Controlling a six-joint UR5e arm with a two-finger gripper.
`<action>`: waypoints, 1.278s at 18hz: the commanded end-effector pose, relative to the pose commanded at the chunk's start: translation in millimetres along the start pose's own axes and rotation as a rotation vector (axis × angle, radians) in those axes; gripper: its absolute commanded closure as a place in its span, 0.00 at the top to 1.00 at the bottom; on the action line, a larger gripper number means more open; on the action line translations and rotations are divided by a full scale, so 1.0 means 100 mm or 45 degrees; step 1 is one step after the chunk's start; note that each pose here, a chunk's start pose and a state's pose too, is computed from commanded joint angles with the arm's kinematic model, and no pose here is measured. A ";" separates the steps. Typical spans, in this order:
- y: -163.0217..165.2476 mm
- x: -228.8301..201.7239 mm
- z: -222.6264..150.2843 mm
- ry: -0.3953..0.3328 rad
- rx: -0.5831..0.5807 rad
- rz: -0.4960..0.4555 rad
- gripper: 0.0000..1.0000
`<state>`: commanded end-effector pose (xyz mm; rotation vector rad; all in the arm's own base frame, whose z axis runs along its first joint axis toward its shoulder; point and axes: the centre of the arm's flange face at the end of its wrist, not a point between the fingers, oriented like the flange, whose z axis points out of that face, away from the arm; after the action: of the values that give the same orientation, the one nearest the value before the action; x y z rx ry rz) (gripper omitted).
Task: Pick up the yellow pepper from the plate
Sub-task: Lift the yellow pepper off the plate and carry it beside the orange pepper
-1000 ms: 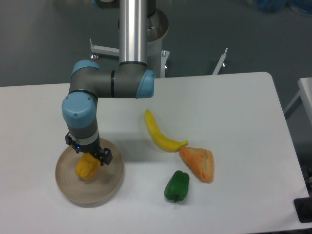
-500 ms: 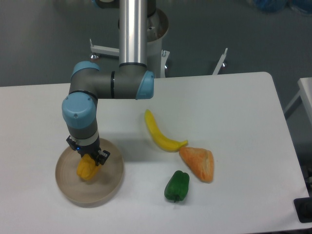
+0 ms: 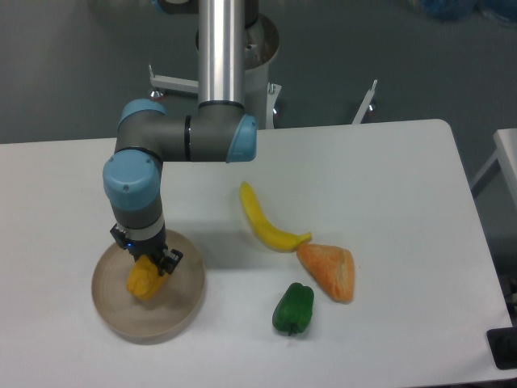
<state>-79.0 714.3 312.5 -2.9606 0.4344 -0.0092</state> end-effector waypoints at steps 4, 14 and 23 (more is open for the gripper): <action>0.25 -0.62 -0.29 -0.049 0.035 0.027 0.48; 1.12 -2.01 -0.70 -0.151 0.048 0.071 0.48; 1.60 -2.65 -0.57 -0.210 -0.073 0.120 0.48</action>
<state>-379.8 630.4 349.8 -2.9620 0.5588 0.2600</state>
